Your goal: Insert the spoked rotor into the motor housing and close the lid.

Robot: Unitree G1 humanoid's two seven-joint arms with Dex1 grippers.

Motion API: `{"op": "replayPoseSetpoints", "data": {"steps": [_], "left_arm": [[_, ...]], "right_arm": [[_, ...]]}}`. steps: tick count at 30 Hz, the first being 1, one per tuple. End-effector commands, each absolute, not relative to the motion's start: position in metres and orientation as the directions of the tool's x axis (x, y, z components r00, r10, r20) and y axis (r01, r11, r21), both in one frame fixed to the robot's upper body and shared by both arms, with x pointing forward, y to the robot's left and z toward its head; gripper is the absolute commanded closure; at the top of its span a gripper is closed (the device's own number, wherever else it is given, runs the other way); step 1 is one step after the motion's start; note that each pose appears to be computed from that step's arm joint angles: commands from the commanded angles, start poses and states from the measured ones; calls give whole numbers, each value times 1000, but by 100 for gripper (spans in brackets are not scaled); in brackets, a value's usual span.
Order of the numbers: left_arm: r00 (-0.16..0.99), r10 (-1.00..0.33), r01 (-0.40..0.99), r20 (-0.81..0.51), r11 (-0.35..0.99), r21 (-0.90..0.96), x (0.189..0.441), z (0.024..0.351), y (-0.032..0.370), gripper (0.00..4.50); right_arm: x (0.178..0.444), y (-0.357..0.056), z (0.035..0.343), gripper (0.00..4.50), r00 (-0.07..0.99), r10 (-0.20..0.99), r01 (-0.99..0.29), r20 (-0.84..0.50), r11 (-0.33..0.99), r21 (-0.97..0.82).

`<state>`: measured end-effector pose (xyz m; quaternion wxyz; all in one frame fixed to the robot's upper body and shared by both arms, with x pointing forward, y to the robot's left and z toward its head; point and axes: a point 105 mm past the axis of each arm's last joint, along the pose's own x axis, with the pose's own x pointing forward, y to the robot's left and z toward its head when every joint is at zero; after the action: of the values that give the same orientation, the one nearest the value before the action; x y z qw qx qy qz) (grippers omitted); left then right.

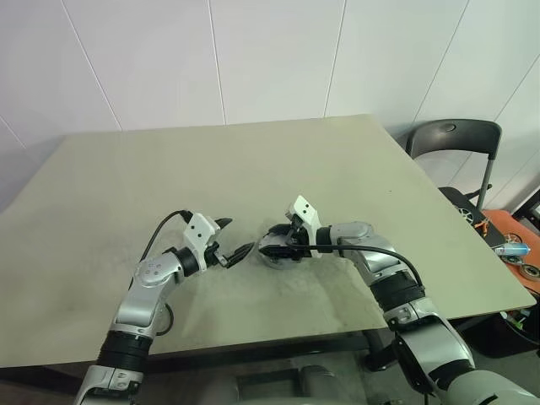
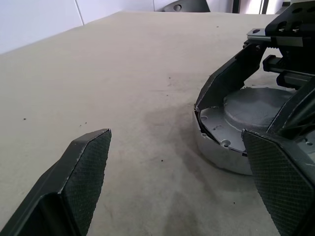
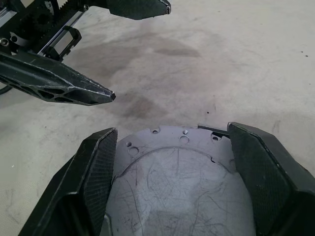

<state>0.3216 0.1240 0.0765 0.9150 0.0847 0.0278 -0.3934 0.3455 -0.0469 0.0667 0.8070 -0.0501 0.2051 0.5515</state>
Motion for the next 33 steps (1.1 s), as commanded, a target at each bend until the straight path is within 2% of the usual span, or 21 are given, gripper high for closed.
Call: {"op": "replayPoseSetpoints", "data": {"steps": [1,12,30,33], "left_arm": [[684,-722,728,-103,667,158,322,83,122,0],[683,-723,729,-100,668,148,321,83,121,0],[674,-731,738,-101,661,136,321,83,118,0],[675,-731,737,-100,662,135,321,83,119,0]], "right_arm": [[340,-42,63,124,286,881,-908,-377,376,188],[344,-32,91,124,280,911,-926,-304,339,165],[345,-42,84,124,285,895,-923,-343,353,154],[356,-42,88,124,352,877,-903,-327,411,130]]}}
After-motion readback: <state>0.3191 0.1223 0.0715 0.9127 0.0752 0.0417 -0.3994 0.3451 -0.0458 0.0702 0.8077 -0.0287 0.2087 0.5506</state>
